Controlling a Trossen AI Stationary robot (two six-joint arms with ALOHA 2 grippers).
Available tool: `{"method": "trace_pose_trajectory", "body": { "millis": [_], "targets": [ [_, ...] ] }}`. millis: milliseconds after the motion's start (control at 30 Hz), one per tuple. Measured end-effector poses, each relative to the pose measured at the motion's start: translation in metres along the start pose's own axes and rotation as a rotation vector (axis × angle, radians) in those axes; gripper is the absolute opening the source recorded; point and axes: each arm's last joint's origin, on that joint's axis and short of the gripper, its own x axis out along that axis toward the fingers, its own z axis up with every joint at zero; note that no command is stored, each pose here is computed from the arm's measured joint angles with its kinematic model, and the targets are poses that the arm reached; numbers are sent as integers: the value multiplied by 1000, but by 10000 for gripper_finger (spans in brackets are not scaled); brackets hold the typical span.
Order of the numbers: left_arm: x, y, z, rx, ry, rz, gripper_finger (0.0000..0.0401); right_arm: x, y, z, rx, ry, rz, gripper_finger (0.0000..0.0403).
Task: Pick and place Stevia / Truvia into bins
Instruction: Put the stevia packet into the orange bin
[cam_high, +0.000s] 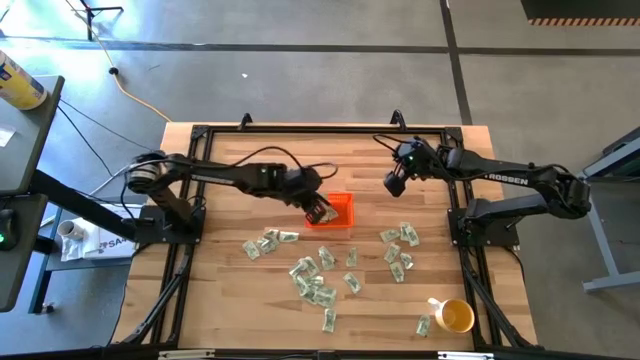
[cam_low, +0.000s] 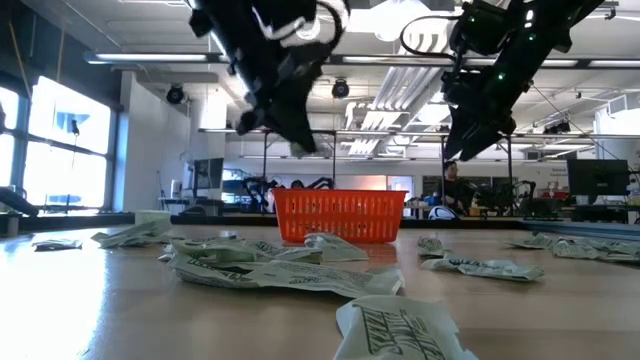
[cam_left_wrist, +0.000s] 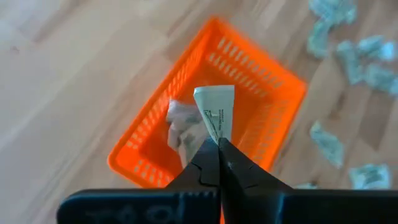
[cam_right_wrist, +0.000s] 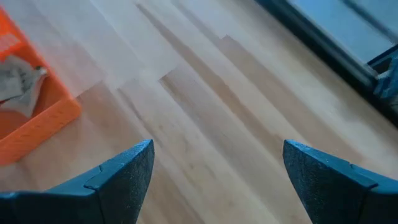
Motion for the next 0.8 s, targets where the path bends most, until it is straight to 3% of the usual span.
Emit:
{"method": "trace_pose_trajectory", "body": {
  "millis": [100, 233, 500, 633, 800],
  "targets": [
    [19, 2, -1, 2, 10, -4, 51, 0, -1, -3, -2, 35, 22, 346],
    [25, 0, -2, 4, 14, -21, 115, 0, 2, -8, -58, 88, 77, 346],
    [14, 2, -6, -28, 83, -23, 241, 3, 17, -19, -324, 197, 211, 346],
    [-5, 0, -13, -11, 131, 13, 266, 15, 32, -27, -446, 268, 300, 346],
    [-28, -1, -22, 26, 153, 94, 260, 31, 55, -40, -539, 370, 325, 346]
  ]
}}
